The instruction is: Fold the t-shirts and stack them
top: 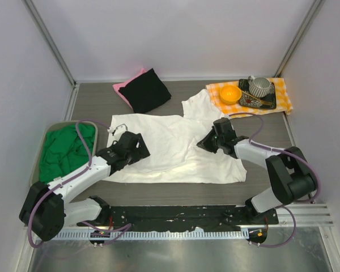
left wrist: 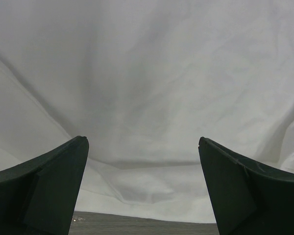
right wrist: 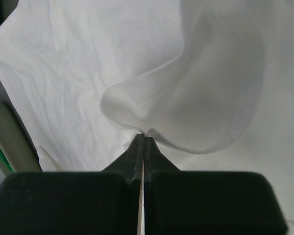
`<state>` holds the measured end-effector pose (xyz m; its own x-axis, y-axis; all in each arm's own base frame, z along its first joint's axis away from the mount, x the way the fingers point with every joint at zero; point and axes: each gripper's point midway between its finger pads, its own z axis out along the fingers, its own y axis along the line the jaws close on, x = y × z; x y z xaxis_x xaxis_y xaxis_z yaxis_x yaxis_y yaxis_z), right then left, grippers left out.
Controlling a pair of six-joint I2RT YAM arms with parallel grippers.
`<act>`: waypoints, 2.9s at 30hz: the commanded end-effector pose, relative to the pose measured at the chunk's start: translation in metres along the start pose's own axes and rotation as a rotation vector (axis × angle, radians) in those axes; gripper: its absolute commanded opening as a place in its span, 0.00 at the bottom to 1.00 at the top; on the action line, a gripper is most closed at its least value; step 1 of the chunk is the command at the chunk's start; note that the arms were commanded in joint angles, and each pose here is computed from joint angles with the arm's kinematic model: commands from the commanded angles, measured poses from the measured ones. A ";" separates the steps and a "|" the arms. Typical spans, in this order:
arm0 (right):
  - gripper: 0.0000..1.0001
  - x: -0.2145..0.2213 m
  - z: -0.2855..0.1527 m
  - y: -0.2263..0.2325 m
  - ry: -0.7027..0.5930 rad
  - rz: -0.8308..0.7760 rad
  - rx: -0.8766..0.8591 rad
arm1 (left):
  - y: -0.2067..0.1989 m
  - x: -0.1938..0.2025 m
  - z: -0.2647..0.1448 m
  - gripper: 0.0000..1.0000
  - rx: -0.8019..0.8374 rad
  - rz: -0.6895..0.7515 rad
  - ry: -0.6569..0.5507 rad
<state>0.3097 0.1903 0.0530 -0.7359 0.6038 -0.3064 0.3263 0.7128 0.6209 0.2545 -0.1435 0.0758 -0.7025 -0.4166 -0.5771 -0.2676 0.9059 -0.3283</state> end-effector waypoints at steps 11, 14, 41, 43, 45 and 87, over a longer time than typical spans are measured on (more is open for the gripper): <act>0.71 -0.006 0.026 0.102 -0.042 -0.241 -0.227 | 0.007 -0.005 0.003 1.00 -0.004 0.000 -0.025; 0.96 -0.018 0.015 0.107 -0.128 -0.292 -0.214 | 0.010 -0.005 0.000 1.00 -0.011 0.004 -0.031; 1.00 0.095 -0.060 0.019 0.014 -0.459 -0.191 | 0.004 0.011 -0.026 0.98 0.006 0.064 0.172; 1.00 0.097 -0.058 0.015 0.015 -0.459 -0.188 | -0.007 0.015 -0.026 0.96 0.051 0.059 0.209; 1.00 0.099 -0.057 0.012 0.021 -0.458 -0.183 | -0.010 0.019 -0.024 0.93 0.053 0.061 0.236; 1.00 0.116 -0.053 -0.003 0.041 -0.454 -0.267 | 0.096 -0.050 0.030 0.72 -0.293 -0.064 0.334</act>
<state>0.1890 0.2336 0.0457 -0.8150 0.2259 -0.5337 -0.1530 0.8044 0.5741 0.2621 -0.0396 0.0388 -0.8511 -0.4711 -0.2317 -0.4688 0.8807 -0.0685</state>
